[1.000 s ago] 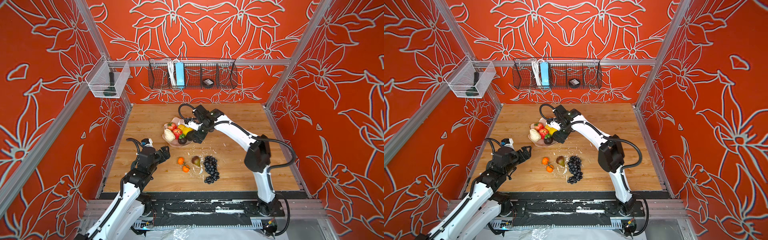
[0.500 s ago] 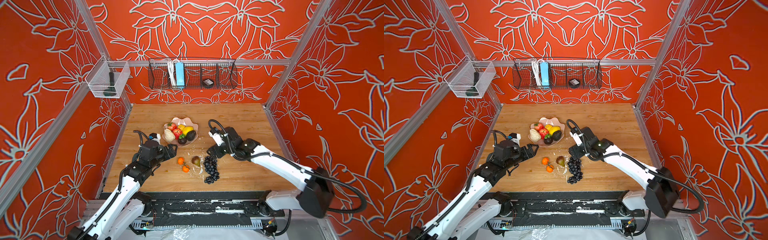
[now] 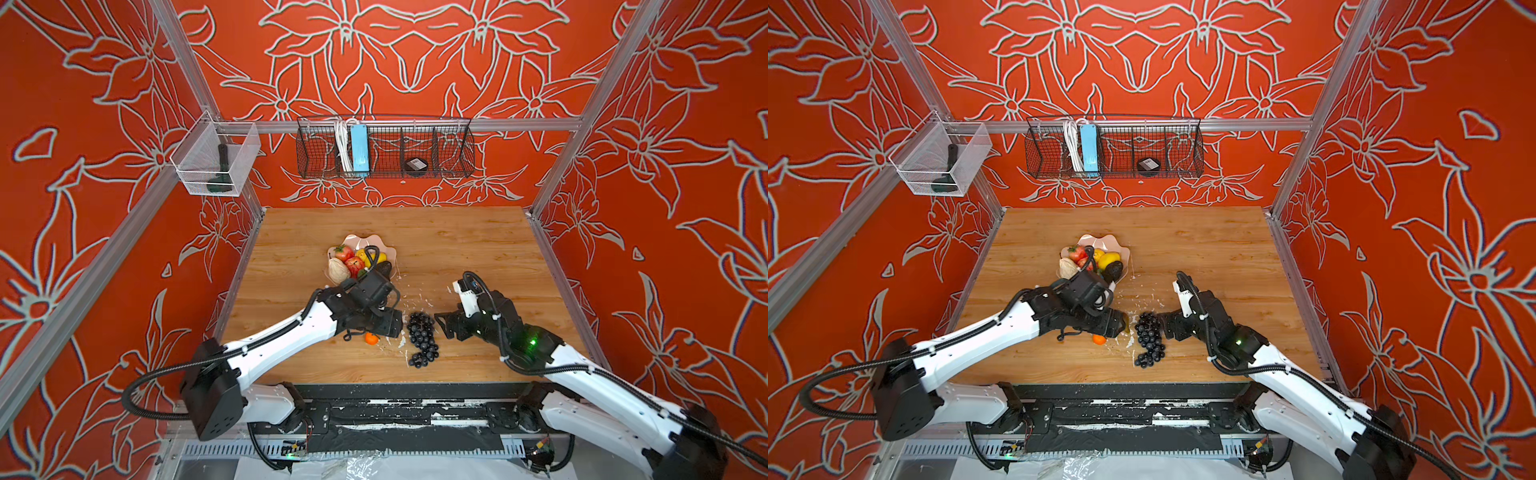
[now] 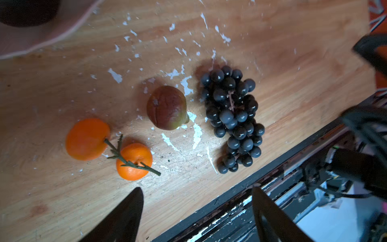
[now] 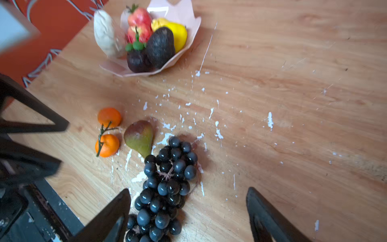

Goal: Arrange fruit in a fruit bowl
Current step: Pick up the fruit from the center of the table.

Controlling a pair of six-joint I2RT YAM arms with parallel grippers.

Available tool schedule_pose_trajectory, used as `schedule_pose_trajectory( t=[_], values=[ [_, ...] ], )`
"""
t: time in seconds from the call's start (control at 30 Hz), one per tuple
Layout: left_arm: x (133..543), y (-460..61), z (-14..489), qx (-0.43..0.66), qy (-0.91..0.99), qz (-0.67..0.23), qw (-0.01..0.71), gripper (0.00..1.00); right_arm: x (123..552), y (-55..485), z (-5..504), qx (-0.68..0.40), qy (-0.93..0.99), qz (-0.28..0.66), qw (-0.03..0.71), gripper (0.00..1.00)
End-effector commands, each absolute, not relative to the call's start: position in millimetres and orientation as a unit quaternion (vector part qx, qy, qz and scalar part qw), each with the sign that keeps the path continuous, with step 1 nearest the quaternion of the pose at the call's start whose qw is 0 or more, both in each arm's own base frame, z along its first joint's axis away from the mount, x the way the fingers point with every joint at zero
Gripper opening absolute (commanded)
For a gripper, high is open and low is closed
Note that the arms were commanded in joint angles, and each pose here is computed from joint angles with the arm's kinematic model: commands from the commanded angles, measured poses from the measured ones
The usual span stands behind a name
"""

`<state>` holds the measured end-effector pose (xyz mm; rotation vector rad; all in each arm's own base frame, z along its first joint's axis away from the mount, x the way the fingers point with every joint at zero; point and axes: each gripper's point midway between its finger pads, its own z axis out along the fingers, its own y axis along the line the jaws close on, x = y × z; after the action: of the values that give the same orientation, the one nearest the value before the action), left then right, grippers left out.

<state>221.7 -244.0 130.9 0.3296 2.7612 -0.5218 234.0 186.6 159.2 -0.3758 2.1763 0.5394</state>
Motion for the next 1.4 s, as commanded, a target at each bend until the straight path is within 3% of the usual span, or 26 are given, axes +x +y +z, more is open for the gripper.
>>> schedule_pose_trajectory(
  t=[0.0,0.13,0.33,0.57,1.17,1.23,1.37],
  values=[
    [220.9,-234.9,115.0,0.13,0.973,-0.133,0.135,0.81,237.2,180.8,166.6,-0.128,0.859,0.218,0.445,0.87],
    [231.3,-241.2,103.9,0.128,0.979,-0.106,0.115,0.74,232.8,178.2,165.5,-0.132,0.859,0.218,0.444,0.86],
    [251.3,-235.8,81.8,0.115,0.986,-0.043,0.116,0.72,225.5,175.0,160.7,-0.133,0.857,0.225,0.443,0.86],
    [263.7,-251.3,62.2,0.109,0.987,-0.053,0.1,0.71,217.5,172.7,155.3,-0.136,0.862,0.229,0.431,0.91],
    [267.8,-255.4,33.5,0.093,0.991,-0.058,0.074,0.56,216.5,174.6,149.6,-0.136,0.865,0.233,0.422,0.91],
    [267.5,-255.1,31.9,0.092,0.991,-0.058,0.074,0.56,216.8,175.3,149.7,-0.136,0.866,0.234,0.421,0.91],
    [267.4,-254.3,28.0,0.092,0.992,-0.055,0.071,0.65,216.8,176.1,148.1,-0.135,0.866,0.235,0.419,0.91]
  ],
)
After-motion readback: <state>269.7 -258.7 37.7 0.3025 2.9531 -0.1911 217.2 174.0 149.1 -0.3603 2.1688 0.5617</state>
